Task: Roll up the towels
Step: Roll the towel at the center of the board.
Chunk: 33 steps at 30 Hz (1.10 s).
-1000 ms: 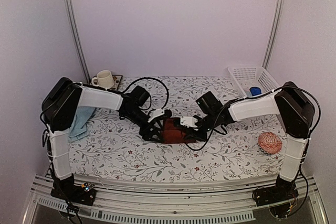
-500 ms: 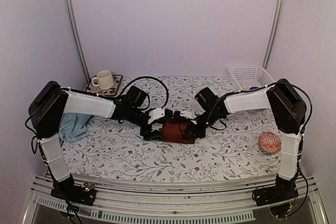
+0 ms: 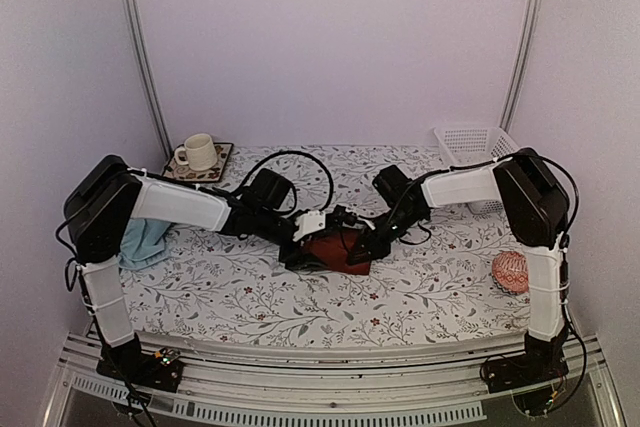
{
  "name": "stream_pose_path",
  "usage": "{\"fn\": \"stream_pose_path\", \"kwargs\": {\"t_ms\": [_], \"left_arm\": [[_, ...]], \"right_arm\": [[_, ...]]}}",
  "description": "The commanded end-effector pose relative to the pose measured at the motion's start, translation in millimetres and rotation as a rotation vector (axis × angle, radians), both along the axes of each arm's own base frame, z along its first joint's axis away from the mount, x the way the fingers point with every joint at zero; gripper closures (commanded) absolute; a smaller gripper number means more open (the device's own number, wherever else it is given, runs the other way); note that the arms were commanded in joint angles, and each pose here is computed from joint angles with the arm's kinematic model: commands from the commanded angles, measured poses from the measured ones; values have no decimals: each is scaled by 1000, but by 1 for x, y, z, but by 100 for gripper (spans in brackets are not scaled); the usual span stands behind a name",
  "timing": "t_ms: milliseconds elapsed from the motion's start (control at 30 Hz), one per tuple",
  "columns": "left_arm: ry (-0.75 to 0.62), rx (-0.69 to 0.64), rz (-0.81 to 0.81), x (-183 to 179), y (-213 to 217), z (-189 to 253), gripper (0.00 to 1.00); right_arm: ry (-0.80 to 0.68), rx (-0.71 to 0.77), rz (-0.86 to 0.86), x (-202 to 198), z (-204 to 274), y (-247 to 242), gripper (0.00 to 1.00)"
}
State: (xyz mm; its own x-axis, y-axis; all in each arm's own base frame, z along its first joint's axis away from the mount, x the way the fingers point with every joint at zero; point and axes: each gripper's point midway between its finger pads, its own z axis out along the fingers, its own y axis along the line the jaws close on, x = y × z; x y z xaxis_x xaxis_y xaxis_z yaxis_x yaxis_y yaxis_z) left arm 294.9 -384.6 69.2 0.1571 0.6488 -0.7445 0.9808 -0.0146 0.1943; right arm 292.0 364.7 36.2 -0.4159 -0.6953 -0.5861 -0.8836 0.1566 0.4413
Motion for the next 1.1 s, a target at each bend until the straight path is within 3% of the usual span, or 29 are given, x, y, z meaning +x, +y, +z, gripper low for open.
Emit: {"fn": "stream_pose_path", "kwargs": {"t_ms": [0,367,800,933,1067], "left_arm": [[-48,-8,-26,-1,-7,1,21],[-106,27,-40,-4,-7,-9,26],[-120,53,-47,2,-9,-16,36],[-125,97,-23,8,-6,-33,44],[-105,127,-28,8,-5,-46,67]], "right_arm": [[181,-39,-22,-14,-19,-7,90],[336,-39,-102,-1,-24,-18,89],[394,-7,-114,7,-19,-17,87],[395,-5,-111,8,-19,-16,87],[393,-7,-113,9,-20,-17,87]]}}
